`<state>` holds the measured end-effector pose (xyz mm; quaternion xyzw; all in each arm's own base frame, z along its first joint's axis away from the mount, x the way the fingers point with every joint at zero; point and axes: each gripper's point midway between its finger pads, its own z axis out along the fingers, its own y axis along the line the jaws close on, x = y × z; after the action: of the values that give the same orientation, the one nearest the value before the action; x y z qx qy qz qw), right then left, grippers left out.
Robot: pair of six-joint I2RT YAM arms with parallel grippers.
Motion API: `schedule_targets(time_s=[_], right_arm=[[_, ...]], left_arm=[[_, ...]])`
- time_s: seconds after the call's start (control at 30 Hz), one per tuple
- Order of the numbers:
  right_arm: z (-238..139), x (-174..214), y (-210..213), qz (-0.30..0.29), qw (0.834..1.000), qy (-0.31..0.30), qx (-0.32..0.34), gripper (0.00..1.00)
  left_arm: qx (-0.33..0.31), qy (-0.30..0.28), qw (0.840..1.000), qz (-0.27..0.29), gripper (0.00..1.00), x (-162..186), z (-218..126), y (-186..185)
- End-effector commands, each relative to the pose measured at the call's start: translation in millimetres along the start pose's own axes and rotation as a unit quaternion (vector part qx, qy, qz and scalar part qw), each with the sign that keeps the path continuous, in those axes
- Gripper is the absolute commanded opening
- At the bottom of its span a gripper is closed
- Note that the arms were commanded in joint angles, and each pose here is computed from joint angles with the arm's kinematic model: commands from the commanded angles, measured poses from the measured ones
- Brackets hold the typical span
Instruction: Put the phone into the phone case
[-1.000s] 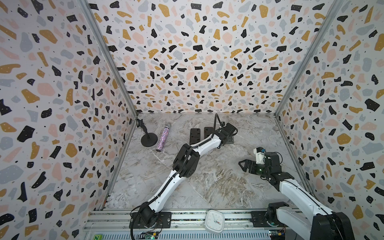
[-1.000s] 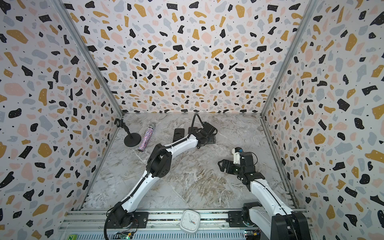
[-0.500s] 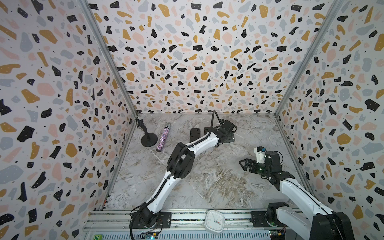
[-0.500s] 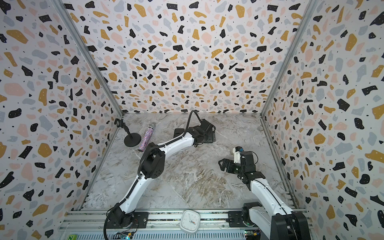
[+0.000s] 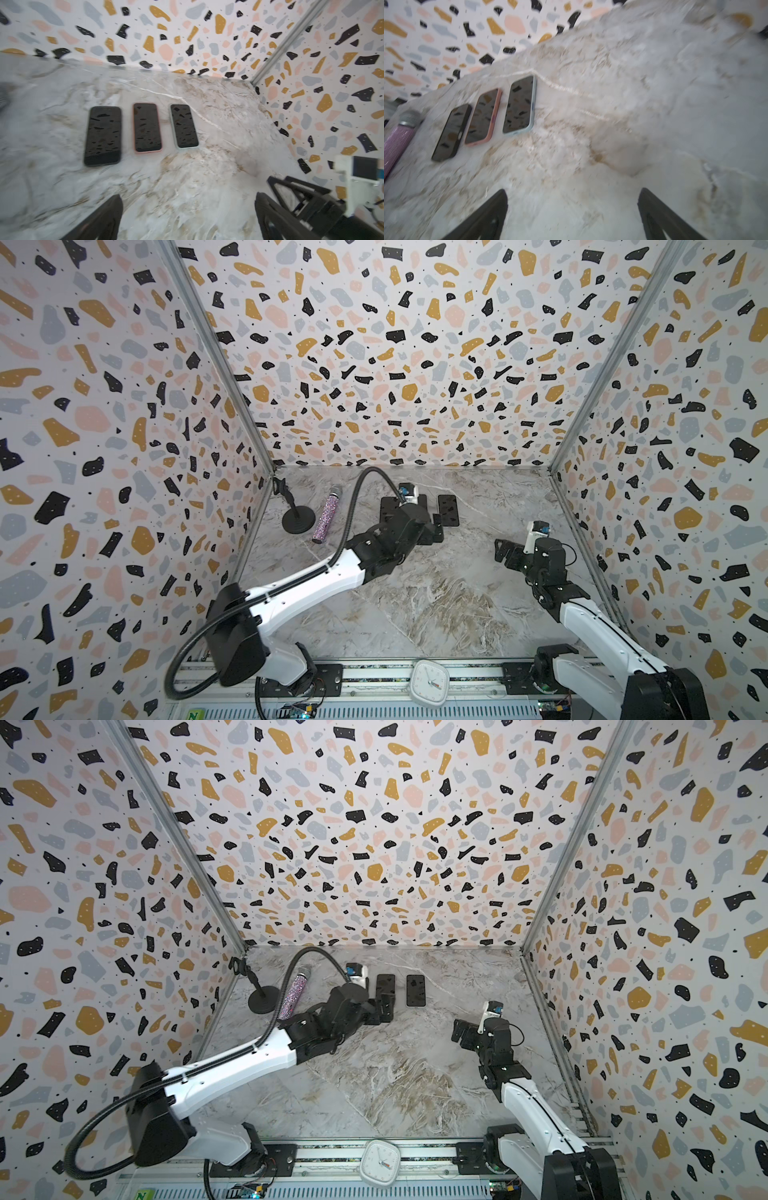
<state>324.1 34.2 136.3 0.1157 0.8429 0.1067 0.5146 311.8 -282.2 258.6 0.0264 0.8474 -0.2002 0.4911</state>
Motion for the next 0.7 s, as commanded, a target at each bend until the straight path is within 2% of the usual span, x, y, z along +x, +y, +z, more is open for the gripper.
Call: schedule_targets(time_s=[0.0,0.07,0.17,0.23,0.33,0.43,0.53,0.6,0.67], right_arm=[[-7,-41,-28,-0.022,0.989,-0.118,0.087,0.99],[-3,-45,-32,-0.073,0.983,-0.134,0.103,0.99],[6,-42,-39,-0.141,0.972,-0.133,0.131,0.99],[9,-37,-37,-0.180,0.966,-0.140,0.123,0.99],[5,-32,-37,-0.174,0.963,-0.176,0.111,1.00],[3,-31,-30,-0.184,0.958,-0.204,0.083,1.00],[9,-30,-21,-0.186,0.960,-0.202,0.052,1.00],[15,-31,-16,-0.183,0.961,-0.206,0.027,1.00],[28,-25,-14,-0.188,0.964,-0.186,0.019,0.99]], left_arm=[[-0.052,-0.093,0.994,0.020,1.00,-18,-24,40],[-0.067,-0.116,0.990,0.038,1.00,-9,-35,60],[-0.122,-0.163,0.974,0.098,1.00,1,-52,101],[-0.127,-0.177,0.970,0.111,0.98,6,-54,127],[-0.158,-0.173,0.963,0.132,0.97,13,-51,171],[-0.221,-0.154,0.949,0.163,0.95,18,-56,211],[-0.231,-0.172,0.940,0.182,0.95,18,-64,234],[-0.227,-0.192,0.939,0.171,0.94,21,-65,249],[-0.240,-0.182,0.939,0.164,0.94,23,-57,262]])
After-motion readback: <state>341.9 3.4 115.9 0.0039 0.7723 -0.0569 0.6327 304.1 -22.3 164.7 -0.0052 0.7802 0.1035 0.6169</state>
